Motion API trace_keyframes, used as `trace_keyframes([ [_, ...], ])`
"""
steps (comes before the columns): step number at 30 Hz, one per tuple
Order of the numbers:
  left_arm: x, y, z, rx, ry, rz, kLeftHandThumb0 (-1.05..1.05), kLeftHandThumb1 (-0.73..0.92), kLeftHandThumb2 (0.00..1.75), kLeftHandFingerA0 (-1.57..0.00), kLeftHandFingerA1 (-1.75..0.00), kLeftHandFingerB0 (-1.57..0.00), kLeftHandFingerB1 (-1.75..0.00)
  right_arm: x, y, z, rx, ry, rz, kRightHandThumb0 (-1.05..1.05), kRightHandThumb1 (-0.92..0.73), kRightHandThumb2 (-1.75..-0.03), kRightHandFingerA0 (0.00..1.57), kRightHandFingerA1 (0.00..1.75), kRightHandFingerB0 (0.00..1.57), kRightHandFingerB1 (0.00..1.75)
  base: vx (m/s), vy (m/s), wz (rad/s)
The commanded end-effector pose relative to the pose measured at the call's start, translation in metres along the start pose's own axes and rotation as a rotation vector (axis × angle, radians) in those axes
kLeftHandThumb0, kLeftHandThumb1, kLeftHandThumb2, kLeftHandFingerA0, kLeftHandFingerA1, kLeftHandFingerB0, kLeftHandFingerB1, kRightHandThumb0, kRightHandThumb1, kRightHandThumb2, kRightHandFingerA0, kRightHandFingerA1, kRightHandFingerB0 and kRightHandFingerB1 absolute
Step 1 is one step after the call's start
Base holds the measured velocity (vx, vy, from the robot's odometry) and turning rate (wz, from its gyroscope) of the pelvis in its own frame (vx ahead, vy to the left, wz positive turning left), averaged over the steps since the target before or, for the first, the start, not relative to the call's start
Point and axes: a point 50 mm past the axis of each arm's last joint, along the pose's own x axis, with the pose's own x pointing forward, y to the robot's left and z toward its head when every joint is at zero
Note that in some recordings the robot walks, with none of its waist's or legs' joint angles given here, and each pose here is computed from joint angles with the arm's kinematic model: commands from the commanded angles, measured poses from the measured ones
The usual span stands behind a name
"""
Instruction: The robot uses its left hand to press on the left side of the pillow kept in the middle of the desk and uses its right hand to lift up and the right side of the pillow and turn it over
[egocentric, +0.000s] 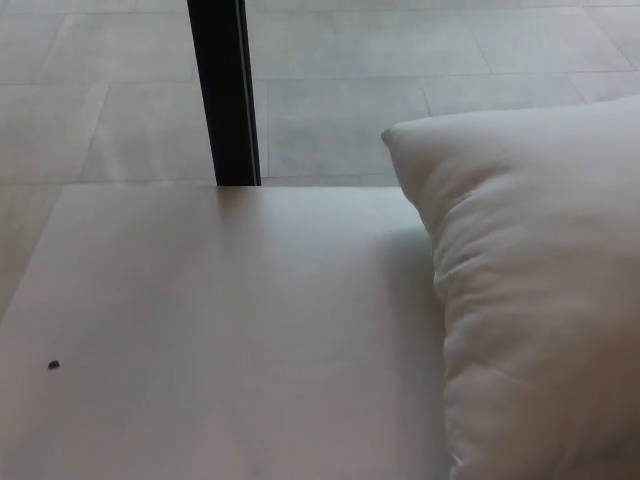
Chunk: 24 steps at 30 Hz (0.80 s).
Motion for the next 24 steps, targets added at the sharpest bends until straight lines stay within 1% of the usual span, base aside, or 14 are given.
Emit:
trace_keyframes([
  [1, -0.006, 0.015, -0.013, -0.084, 0.079, -0.093, -0.70, 0.52, 0.89, -0.18, -0.54, -0.04, -0.21, -0.013, 0.034, 0.042, -0.074, -0.156, 0.387, -1.05, -0.67, -1.23, 0.03, 0.25, 0.00, 0.26, 0.00, 0.000, 0.00],
  [6, -0.007, 0.010, -0.014, -0.061, 0.091, -0.093, -0.68, 0.67, 0.60, -0.22, -0.45, -0.04, -0.26, -0.016, 0.040, 0.060, -0.140, -0.224, 0.398, -1.05, -0.72, -1.27, 0.00, 0.32, 0.00, 0.27, 0.00, 0.000, 0.00],
  [7, -0.008, 0.010, -0.014, -0.063, 0.091, -0.096, -0.69, 0.69, 0.60, -0.24, -0.45, -0.02, -0.31, -0.015, 0.034, 0.061, -0.152, -0.237, 0.369, -1.05, -0.92, -0.82, 0.00, 0.45, 0.00, 0.27, 0.00, 0.000, 0.00],
  [8, -0.008, 0.012, -0.015, -0.069, 0.093, -0.096, -0.68, 0.69, 0.60, -0.23, -0.45, -0.02, -0.29, -0.013, 0.025, 0.061, -0.148, -0.234, 0.313, -1.05, -0.71, -1.26, 0.04, 0.41, 0.00, 0.33, 0.00, 0.000, 0.00],
  [12, -0.008, 0.020, -0.023, -0.023, 0.091, -0.045, -0.77, 0.56, 0.92, -0.27, -0.57, -0.04, -0.26, -0.006, -0.014, 0.043, -0.135, -0.134, 0.152, -1.05, -0.80, -1.29, 0.00, 0.30, 0.00, 0.26, 0.00, 0.000, 0.02],
  [13, -0.010, 0.023, -0.028, -0.029, 0.102, -0.032, -0.74, 0.54, 0.92, -0.23, -0.56, -0.03, -0.27, -0.004, -0.027, 0.031, -0.149, -0.046, 0.081, -1.05, -0.76, -1.24, 0.28, 0.81, 0.00, 0.34, 0.00, 0.000, 0.00],
  [14, -0.011, 0.026, -0.033, -0.032, 0.110, -0.020, -0.76, 0.54, 0.92, -0.22, -0.55, -0.03, -0.27, -0.004, -0.036, 0.019, -0.151, 0.014, 0.017, -1.05, -0.92, -0.74, 0.56, 1.08, 0.00, 0.29, 0.00, 0.000, 0.00],
  [15, -0.011, 0.027, -0.035, -0.031, 0.113, -0.017, -0.76, 0.54, 0.92, -0.22, -0.55, -0.03, -0.27, -0.005, -0.039, 0.015, -0.149, 0.031, -0.001, -1.05, -0.92, -0.74, 0.56, 1.08, 0.00, 0.29, 0.00, 0.000, 0.00],
  [16, -0.014, 0.029, -0.044, -0.049, 0.133, -0.011, -0.76, 0.54, 0.91, -0.25, -0.58, -0.04, -0.36, -0.005, -0.052, -0.008, -0.163, 0.073, -0.073, -1.05, -0.72, -1.22, 0.00, 0.50, 0.00, 0.24, 0.00, 0.000, 0.00],
  [17, -0.019, 0.030, -0.054, -0.040, 0.170, 0.000, -0.76, 0.54, 0.90, -0.35, -0.61, -0.04, -0.42, -0.008, -0.064, -0.032, -0.114, 0.116, -0.160, -1.05, -0.72, -1.20, 0.00, 0.37, 0.00, 0.25, 0.00, 0.000, 0.00],
  [18, -0.021, 0.031, -0.058, -0.016, 0.206, -0.002, -0.74, 0.67, 0.60, -0.43, -0.54, -0.14, -0.34, -0.011, -0.069, -0.045, -0.086, 0.154, -0.203, -1.05, -0.71, -1.20, 0.00, 0.33, 0.00, 0.27, 0.00, 0.000, 0.00],
  [20, -0.029, 0.041, -0.072, 0.051, 0.286, 0.003, -0.74, 0.64, 0.60, -0.44, -0.61, -0.15, -0.34, -0.020, -0.078, -0.076, -0.055, 0.232, -0.310, -1.05, -0.76, -1.19, 0.02, 0.43, 0.00, 0.25, 0.00, 0.000, 0.00],
  [22, -0.034, 0.049, -0.078, 0.061, 0.326, 0.051, -0.76, 0.63, 0.60, -0.46, -0.57, -0.18, -0.34, -0.025, -0.084, -0.086, -0.047, 0.266, -0.364, -1.03, -0.74, -0.88, 0.02, 0.61, 0.00, 0.04, 0.00, 0.000, 0.00],
  [24, -0.041, 0.058, -0.082, 0.080, 0.356, 0.078, -0.74, 0.52, 0.89, -0.40, -0.65, -0.10, -0.44, -0.031, -0.089, -0.093, 0.006, 0.274, -0.410, -1.05, -0.75, -1.17, 0.10, 0.54, 0.00, 0.27, 0.00, 0.000, 0.00],
])
